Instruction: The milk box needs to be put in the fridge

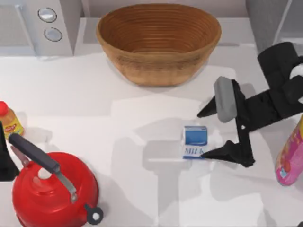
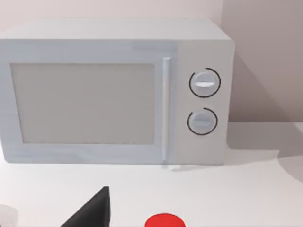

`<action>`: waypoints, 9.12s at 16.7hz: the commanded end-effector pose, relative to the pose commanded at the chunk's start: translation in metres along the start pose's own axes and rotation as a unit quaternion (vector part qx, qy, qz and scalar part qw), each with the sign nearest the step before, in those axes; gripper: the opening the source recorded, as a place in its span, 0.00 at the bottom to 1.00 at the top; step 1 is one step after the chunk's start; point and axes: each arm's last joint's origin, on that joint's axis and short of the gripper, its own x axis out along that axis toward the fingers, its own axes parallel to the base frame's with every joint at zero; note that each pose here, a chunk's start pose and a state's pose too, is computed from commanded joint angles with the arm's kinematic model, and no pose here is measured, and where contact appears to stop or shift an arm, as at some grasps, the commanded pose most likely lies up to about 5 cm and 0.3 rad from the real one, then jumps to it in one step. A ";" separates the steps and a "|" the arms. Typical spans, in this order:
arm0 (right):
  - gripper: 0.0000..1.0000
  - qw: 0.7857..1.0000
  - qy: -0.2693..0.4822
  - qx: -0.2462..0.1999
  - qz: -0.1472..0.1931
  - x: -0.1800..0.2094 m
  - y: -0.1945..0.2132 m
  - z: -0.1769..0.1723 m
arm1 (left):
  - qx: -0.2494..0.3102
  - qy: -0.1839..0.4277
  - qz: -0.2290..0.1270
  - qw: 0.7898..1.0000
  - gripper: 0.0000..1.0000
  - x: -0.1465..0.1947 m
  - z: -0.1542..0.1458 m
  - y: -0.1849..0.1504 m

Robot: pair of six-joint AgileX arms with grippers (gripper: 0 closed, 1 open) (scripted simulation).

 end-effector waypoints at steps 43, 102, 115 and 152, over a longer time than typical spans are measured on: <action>0.00 1.000 -0.002 0.000 0.006 0.052 -0.001 -0.006 | 0.000 0.000 0.000 1.000 1.00 0.000 0.000 0.000; 0.00 0.674 -0.253 0.234 -0.653 -0.142 0.213 -0.031 | 0.000 0.000 0.000 1.000 1.00 0.000 0.000 0.000; 0.00 0.686 -0.241 0.233 -0.646 -0.198 0.014 -0.029 | 0.000 0.000 0.000 1.000 1.00 0.000 0.000 0.000; 0.08 0.676 -0.242 0.247 -0.651 -0.175 -0.200 -0.136 | 0.000 0.000 0.000 1.000 1.00 0.000 0.000 0.000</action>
